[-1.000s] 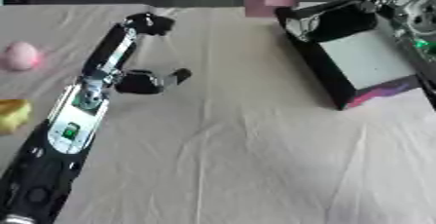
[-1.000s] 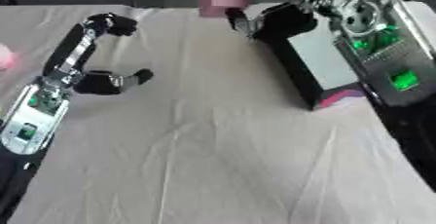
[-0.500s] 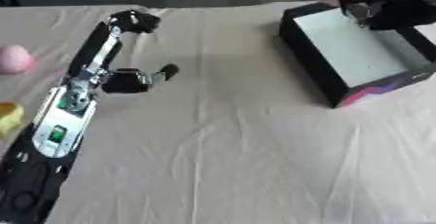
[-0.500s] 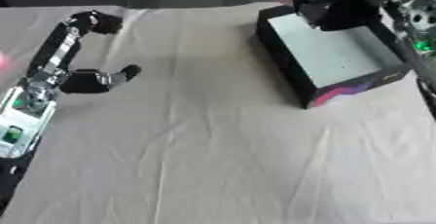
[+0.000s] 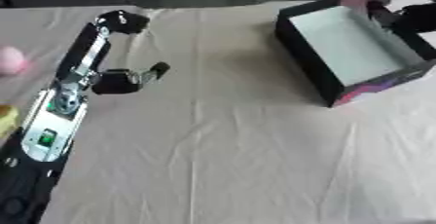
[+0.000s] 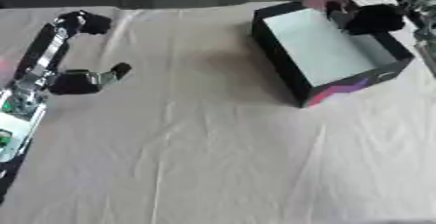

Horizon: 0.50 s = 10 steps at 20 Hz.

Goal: Pick up the objects with one hand, pass them to the other hand, and then place them into the box on the other side of the table.

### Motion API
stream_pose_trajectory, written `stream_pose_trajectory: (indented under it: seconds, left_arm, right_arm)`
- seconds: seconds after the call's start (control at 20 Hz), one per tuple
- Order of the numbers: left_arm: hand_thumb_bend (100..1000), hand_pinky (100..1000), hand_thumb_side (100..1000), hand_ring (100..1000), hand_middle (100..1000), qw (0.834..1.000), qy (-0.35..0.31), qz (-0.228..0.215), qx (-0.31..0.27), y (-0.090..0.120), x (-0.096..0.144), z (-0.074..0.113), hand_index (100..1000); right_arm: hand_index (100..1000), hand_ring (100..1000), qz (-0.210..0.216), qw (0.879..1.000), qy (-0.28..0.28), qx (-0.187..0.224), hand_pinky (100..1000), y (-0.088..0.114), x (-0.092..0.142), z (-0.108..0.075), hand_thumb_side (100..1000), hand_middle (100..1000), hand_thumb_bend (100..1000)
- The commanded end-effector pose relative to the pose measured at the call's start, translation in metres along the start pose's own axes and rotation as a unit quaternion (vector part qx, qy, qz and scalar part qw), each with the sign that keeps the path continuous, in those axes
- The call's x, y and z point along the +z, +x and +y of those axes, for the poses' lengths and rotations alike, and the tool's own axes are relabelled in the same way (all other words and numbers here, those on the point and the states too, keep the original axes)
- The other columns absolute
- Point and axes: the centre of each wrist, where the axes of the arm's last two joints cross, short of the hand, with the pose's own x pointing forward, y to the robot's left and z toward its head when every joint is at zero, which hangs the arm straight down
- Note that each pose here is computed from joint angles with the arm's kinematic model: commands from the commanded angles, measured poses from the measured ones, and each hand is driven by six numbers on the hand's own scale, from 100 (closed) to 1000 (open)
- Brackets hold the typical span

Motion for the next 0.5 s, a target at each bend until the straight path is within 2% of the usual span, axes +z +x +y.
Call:
stream_pose_trajectory:
  seconds: [0.05,0.25,0.5]
  left_arm:
    - [529,761,318,694,662,1.0,0.012,-0.011,-0.013,0.003,-0.002,0.013,790]
    - [532,761,322,695,663,1.0,0.011,-0.012,-0.012,0.004,-0.003,0.012,790]
    - [533,761,327,695,663,1.0,0.01,-0.012,-0.012,0.004,-0.003,0.012,791]
  right_arm:
    - [726,752,0.019,0.999,-0.023,0.027,912,-0.012,-0.001,-0.016,109,575,100]
    - [760,772,0.027,0.999,-0.013,0.037,916,-0.019,-0.005,-0.012,144,615,100]
    - [847,827,0.032,0.998,0.004,0.05,936,-0.025,-0.008,-0.009,238,736,100]
